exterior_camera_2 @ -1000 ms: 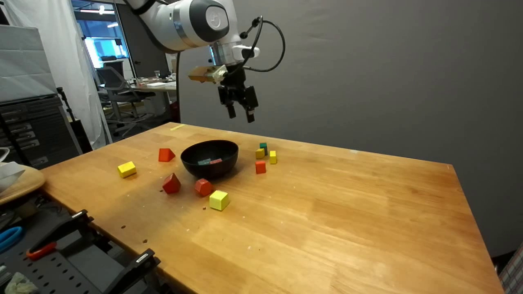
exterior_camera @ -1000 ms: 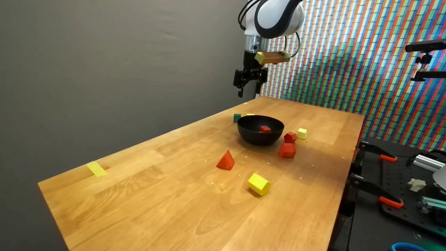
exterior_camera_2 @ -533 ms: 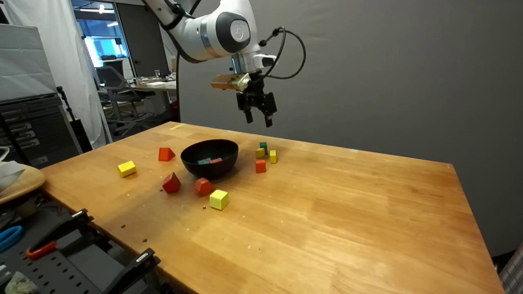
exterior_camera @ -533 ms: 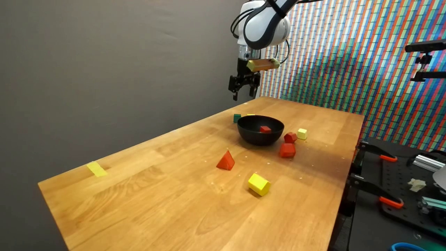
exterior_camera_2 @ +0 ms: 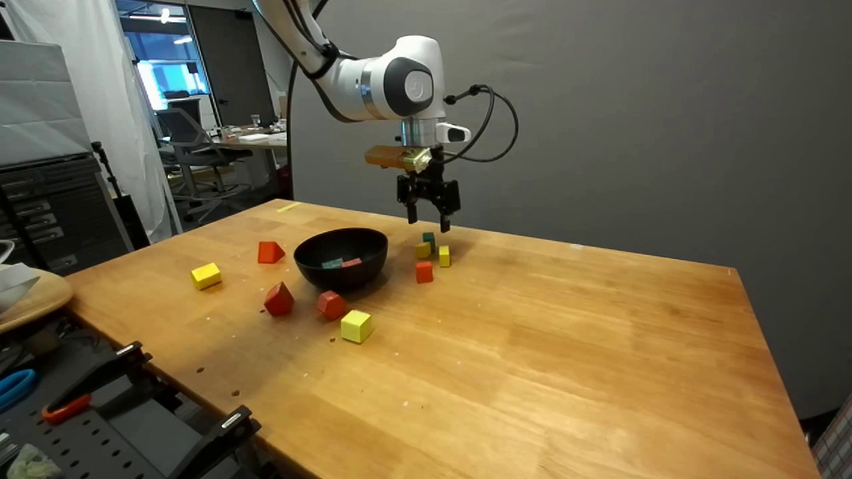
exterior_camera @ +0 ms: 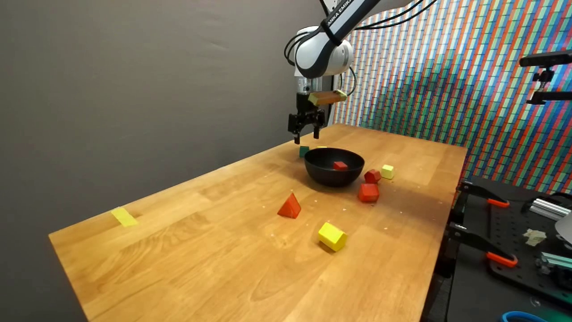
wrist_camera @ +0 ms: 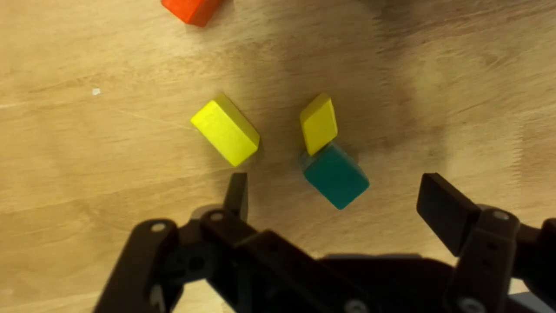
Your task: Put all the blocks in the bowl
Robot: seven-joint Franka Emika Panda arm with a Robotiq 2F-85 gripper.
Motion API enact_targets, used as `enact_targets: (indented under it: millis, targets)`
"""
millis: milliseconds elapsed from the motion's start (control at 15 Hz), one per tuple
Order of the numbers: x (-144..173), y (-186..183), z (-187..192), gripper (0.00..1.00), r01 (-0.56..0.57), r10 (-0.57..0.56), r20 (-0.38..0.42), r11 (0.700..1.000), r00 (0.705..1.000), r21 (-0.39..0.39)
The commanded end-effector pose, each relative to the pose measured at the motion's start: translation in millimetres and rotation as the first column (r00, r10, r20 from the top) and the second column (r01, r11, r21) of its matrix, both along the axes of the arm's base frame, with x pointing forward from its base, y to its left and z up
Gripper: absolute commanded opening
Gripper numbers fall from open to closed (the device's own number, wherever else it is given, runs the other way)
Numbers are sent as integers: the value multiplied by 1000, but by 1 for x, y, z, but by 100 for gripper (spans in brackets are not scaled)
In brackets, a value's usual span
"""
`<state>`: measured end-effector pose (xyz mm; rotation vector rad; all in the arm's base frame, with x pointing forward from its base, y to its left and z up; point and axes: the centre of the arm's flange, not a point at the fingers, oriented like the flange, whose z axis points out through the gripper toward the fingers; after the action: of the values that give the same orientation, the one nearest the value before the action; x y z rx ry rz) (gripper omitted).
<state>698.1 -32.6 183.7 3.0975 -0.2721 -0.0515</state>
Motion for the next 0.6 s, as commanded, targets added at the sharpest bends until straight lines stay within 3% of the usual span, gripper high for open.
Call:
enact_targets:
  millis: [0,400,533]
  targets:
    - [38,-4,-8,74,-4,5,-23,999,1000,40]
    - [38,0,-27,27,8,-7,-64,1000,998,14]
    - [34,-5,-33,19,35,-34,-77,999,996,9]
